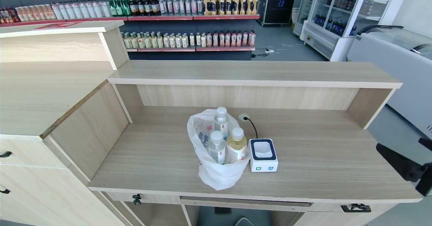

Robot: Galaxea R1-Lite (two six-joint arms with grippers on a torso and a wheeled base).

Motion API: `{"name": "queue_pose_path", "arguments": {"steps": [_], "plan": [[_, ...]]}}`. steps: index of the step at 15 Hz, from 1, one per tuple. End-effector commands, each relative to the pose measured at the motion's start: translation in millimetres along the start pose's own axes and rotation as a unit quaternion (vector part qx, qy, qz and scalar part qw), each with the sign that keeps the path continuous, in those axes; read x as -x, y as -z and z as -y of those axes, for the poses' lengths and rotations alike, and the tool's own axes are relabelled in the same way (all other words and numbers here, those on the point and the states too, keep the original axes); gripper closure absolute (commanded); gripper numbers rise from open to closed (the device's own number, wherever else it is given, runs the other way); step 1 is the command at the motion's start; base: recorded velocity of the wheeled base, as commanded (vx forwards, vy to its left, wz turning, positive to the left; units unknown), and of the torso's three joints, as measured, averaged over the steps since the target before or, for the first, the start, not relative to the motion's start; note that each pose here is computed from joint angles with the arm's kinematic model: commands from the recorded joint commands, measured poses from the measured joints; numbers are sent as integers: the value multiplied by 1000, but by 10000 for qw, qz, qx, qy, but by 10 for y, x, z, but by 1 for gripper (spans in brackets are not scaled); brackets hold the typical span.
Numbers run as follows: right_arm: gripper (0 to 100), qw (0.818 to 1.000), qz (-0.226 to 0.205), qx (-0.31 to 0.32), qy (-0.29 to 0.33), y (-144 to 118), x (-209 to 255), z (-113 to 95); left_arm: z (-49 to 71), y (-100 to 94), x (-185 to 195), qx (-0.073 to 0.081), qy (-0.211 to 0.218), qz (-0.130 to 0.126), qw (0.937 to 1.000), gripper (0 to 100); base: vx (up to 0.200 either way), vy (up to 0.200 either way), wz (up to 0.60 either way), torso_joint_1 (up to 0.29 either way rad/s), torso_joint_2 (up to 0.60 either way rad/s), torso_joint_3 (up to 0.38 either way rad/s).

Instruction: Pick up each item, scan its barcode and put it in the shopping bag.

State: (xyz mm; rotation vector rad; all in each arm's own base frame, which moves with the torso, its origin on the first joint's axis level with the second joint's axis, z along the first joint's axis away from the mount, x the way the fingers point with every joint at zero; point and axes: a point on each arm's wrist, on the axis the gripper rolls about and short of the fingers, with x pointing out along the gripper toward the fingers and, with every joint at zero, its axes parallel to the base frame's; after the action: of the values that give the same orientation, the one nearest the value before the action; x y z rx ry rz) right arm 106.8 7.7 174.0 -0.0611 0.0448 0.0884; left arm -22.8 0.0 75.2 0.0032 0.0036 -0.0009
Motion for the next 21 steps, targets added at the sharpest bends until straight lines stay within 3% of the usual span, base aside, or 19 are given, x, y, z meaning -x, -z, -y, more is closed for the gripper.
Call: {"name": "queue_pose_path", "arguments": {"steps": [1, 3, 6, 12, 16, 21], "plan": [[0, 9996, 50, -89, -245, 497, 668, -61, 0, 0, 0, 1, -4, 3, 10000, 0, 0, 0, 0, 0, 0, 0], [0, 9994, -182, -165, -247, 723, 924, -67, 0, 0, 0, 1, -4, 3, 10000, 0, 0, 0, 0, 0, 0, 0], [0, 9995, 9, -296, -63, 971, 1177, -77, 0, 0, 0, 1, -4, 3, 10000, 0, 0, 0, 0, 0, 0, 0], [0, 9990, -118, -405, 134, 1000, 1180, -74, 0, 0, 0, 1, -4, 3, 10000, 0, 0, 0, 0, 0, 0, 0], [0, 9976, 297, -411, 464, 1024, 1248, -90, 0, 0, 0, 1, -4, 3, 10000, 0, 0, 0, 0, 0, 0, 0], [0, 9974, 312, -419, 487, 1025, 1251, -91, 0, 0, 0, 1, -4, 3, 10000, 0, 0, 0, 0, 0, 0, 0]]}}
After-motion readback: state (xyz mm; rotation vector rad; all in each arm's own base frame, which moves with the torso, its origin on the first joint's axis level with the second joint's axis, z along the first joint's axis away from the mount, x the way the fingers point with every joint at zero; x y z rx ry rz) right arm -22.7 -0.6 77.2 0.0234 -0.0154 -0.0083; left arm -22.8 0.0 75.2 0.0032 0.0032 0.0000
